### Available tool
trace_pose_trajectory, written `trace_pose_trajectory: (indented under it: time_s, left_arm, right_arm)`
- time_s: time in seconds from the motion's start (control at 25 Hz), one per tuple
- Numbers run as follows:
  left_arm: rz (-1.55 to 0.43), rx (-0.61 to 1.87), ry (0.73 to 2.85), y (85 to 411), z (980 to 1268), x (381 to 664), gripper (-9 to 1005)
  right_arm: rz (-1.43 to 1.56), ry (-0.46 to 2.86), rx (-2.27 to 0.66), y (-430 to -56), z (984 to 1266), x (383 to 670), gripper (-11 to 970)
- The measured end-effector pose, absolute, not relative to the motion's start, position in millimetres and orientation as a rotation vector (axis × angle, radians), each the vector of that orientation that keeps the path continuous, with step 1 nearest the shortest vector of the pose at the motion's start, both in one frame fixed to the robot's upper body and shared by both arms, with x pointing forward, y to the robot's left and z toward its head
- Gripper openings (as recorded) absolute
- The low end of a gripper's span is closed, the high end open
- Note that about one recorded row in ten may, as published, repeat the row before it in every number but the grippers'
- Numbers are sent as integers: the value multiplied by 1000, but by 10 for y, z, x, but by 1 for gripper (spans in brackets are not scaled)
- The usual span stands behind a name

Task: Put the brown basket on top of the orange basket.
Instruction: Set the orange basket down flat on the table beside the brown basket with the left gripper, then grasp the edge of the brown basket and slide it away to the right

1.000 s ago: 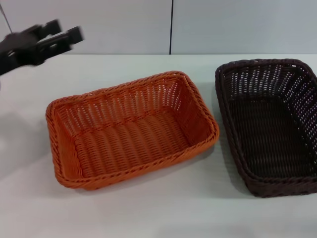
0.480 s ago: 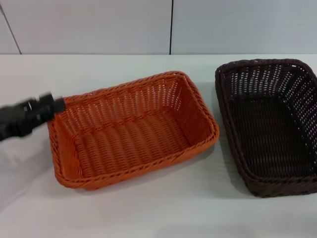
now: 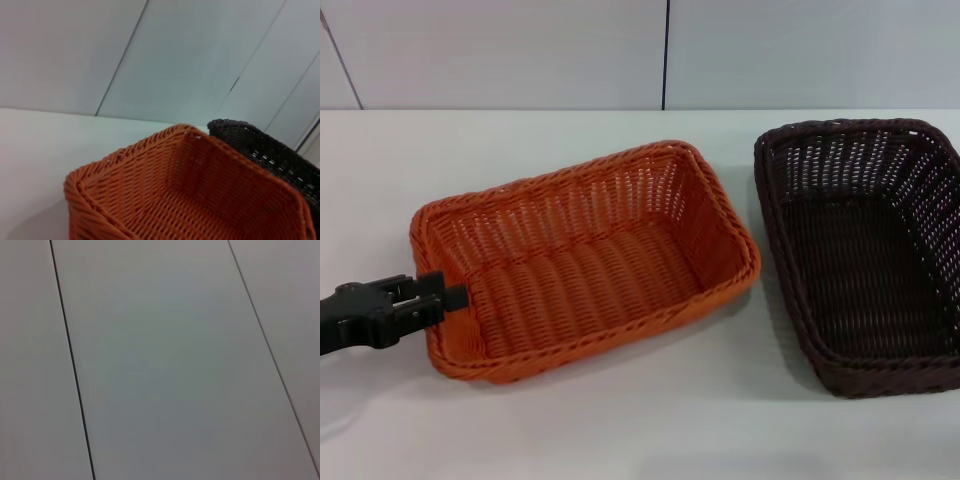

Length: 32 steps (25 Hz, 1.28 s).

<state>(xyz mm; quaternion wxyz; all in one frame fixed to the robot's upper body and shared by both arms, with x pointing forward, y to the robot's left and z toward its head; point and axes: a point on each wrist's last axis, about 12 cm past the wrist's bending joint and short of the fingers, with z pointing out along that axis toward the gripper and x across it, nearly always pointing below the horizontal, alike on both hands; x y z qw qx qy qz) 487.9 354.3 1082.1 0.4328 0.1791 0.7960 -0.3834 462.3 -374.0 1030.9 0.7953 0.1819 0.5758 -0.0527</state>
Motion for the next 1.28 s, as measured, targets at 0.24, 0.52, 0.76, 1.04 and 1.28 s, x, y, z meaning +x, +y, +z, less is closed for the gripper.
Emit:
trace_pose_trajectory:
  time_s: [0.24,0.52,0.76,1.04,1.28]
  left_arm:
    - [-944,432,1999,3534,10792,4976,517]
    - [-921,457,1993,3480,10829,5105,521]
    - [-898,478,1978,3427,10885,5246,521]
    - [-859,487,1959,3390,10963,5407,517]
    - [-885,437,1812,3432,11126,5396,513]
  right_arm:
    - [-115,1238,392,-3743,10306,4617,585]
    - [-118,1241,395,-3750,10299,4603,585]
    - [-119,1248,398,-3754,10289,4598,584]
    - [-122,1250,399,-3760,10283,4583,584]
    - [-69,1243,364,-3746,10313,4605,584]
